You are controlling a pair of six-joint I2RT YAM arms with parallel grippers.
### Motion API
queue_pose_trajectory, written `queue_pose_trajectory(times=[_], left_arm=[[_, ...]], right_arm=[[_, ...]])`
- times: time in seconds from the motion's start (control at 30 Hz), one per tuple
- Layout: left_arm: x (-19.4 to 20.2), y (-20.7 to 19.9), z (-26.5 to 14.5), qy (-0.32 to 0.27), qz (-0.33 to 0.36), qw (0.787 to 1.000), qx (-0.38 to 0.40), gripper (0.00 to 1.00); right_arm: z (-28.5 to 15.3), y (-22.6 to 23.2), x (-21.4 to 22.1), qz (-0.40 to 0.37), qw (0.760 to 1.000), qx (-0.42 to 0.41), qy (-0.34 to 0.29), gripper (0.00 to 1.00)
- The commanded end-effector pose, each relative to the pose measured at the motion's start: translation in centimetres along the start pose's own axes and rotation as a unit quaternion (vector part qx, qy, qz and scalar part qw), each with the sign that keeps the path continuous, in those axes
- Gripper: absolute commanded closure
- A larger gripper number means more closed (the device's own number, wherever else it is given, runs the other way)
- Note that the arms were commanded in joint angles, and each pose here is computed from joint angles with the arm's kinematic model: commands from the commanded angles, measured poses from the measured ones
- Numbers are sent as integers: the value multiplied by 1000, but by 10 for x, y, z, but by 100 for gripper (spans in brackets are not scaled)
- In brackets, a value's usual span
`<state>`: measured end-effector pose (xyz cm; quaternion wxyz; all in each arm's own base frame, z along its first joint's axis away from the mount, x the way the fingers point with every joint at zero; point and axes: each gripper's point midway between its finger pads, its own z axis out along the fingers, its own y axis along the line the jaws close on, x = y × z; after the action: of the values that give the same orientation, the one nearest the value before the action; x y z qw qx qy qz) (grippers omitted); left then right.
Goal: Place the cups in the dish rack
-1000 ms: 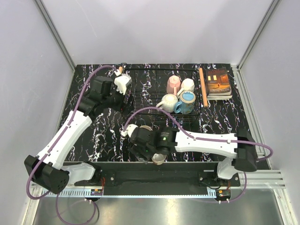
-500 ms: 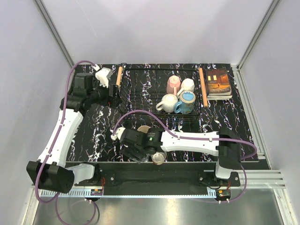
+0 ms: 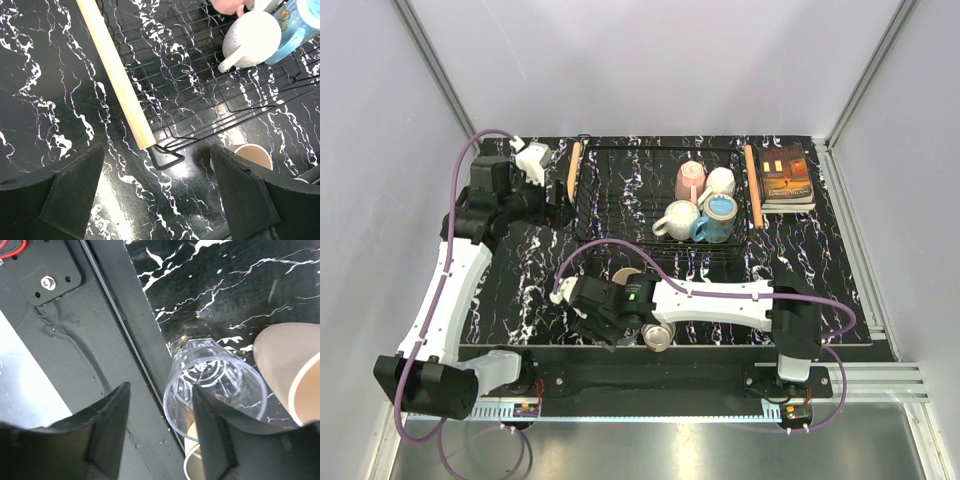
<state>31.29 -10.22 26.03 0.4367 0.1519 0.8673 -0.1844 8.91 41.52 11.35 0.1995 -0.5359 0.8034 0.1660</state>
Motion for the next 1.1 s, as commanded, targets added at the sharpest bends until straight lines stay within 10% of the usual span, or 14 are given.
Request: queue_pose_trajectory(times=[0.0, 0.3, 0.4, 0.47, 0.63, 0.83, 1.07], left_arm=[[-24, -7, -12, -44, 10, 999, 9, 9], [-34, -9, -12, -50, 9, 999, 13, 9], [-37, -8, -11, -50, 7, 999, 15, 9], [-39, -9, -11, -51, 6, 999, 17, 9], [-50, -17, -18, -66, -4, 997, 29, 9], [-77, -29, -35, -102, -13, 994, 46, 5], [-110, -48, -47, -131, -45, 986, 95, 1]], right_arm=[[15, 0, 4, 12, 1000, -20, 16, 43], [43, -9, 31, 24, 998, -25, 54, 50], [47, -11, 37, 30, 997, -28, 60, 66], [46, -12, 38, 32, 997, -27, 60, 98], [23, -12, 16, 25, 999, -26, 27, 100], [-76, -1, -67, 34, 991, -64, -110, 100], [-257, -6, -137, 92, 923, -164, -336, 100]])
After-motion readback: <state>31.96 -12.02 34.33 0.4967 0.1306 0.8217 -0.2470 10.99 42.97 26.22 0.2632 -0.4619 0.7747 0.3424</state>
